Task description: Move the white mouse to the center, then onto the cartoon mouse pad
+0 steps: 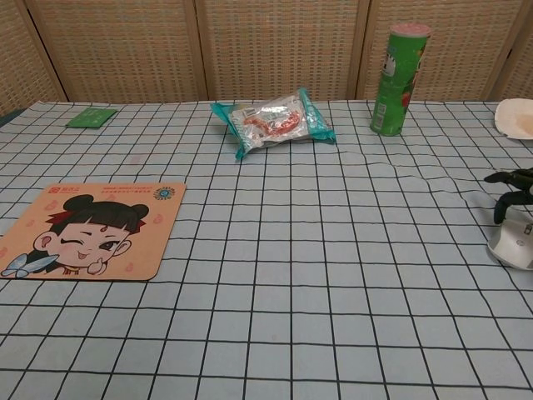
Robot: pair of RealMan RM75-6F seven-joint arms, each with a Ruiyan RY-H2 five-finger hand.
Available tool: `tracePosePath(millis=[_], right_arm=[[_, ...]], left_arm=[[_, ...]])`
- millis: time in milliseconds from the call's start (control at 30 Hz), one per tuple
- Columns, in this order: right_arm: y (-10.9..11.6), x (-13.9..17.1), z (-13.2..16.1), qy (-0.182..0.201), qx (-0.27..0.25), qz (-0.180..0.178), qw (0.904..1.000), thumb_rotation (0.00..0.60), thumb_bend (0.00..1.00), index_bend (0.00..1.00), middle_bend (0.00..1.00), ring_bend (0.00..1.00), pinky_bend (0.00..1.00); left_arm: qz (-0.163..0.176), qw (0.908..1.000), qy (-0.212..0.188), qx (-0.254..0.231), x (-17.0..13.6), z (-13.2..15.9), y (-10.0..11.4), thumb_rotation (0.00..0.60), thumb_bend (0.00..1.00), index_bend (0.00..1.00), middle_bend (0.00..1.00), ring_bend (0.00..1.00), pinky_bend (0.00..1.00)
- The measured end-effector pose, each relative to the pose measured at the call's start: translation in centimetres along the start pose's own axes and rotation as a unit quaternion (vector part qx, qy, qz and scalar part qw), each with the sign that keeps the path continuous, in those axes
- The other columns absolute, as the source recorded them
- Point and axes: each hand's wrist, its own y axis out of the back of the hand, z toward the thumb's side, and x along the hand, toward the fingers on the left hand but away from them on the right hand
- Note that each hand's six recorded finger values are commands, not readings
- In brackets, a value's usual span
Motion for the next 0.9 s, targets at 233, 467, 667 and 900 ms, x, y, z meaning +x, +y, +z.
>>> tracePosePath(millis=[233, 467, 667, 900], right_arm=[[0.7, 0.0, 0.7, 0.010, -0.001, -0.026, 0.9996, 0.600, 0.18, 0.73, 0.50, 0.39, 0.46], [1.4, 0.2, 1.6, 0.034, -0.002, -0.056, 0.9979, 0.600, 0.18, 0.80, 0.60, 0.55, 0.61], [1.8, 0.1, 2.3, 0.043, -0.001, -0.059, 0.9973, 0.600, 0.18, 0.80, 0.60, 0.55, 0.61], [3.4, -0.9, 4.3, 0.061, 0.004, -0.070, 0.9957, 0.600, 0.18, 0.80, 0.60, 0.55, 0.61]], left_arm=[[-0.001, 1.0000, 0.003, -0.003, 0.1, -0.1, 0.0, 0.600, 0.01, 0.00, 0.00, 0.00, 0.00], [0.000, 1.0000, 0.003, -0.004, 0.1, -0.1, -0.1, 0.600, 0.00, 0.00, 0.00, 0.00, 0.00], [0.001, 1.0000, 0.003, -0.004, 0.1, -0.1, 0.0, 0.600, 0.00, 0.00, 0.00, 0.00, 0.00], [0.003, 1.0000, 0.005, -0.004, 0.2, -0.3, 0.1, 0.600, 0.00, 0.00, 0.00, 0.00, 0.00]])
